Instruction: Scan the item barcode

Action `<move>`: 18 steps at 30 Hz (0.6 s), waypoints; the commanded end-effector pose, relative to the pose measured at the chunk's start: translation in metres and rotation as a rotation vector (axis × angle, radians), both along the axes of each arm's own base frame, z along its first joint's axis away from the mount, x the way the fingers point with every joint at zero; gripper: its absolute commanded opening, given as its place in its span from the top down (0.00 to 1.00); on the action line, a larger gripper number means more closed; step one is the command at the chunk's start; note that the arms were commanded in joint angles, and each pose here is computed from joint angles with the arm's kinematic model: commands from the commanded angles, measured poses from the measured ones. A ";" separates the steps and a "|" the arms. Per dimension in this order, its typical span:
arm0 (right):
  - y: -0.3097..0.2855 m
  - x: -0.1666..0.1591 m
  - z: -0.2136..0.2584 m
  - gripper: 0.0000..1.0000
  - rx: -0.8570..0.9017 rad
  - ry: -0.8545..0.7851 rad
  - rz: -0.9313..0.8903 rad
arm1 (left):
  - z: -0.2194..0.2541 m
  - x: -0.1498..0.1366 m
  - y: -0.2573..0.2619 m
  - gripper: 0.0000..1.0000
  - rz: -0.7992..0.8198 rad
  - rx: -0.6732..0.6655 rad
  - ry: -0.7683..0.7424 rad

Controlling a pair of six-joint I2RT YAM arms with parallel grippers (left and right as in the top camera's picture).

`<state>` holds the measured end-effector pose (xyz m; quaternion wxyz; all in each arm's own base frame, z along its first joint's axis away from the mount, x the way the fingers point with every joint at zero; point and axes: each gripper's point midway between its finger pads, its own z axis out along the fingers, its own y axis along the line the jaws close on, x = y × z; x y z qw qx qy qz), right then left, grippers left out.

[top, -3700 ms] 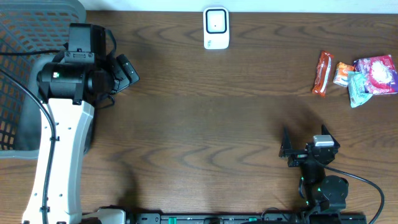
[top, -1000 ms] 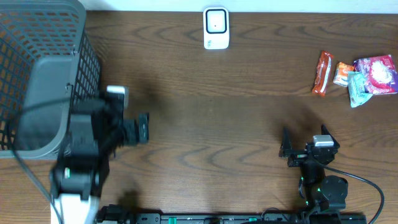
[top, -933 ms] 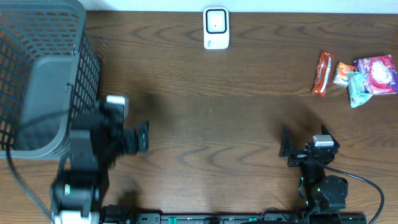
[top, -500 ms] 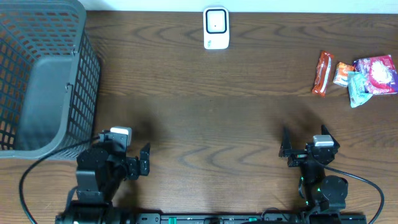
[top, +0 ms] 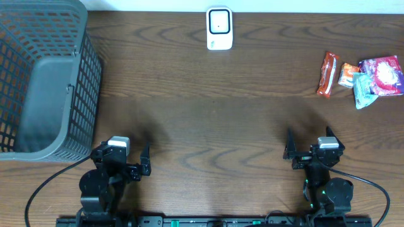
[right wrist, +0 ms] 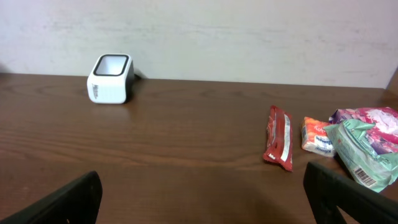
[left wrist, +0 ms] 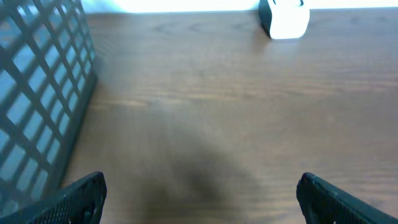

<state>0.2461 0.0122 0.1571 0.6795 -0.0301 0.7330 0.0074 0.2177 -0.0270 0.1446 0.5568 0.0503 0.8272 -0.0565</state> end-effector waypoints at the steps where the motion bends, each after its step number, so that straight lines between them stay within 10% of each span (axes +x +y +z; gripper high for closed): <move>1: 0.001 0.000 -0.001 0.01 -0.004 -0.002 0.003 | 0.009 0.006 0.001 0.02 0.005 0.006 -0.086; 18: 0.001 0.000 -0.001 0.01 -0.004 -0.002 0.003 | 0.022 0.027 -0.002 0.02 -0.004 -0.041 -0.350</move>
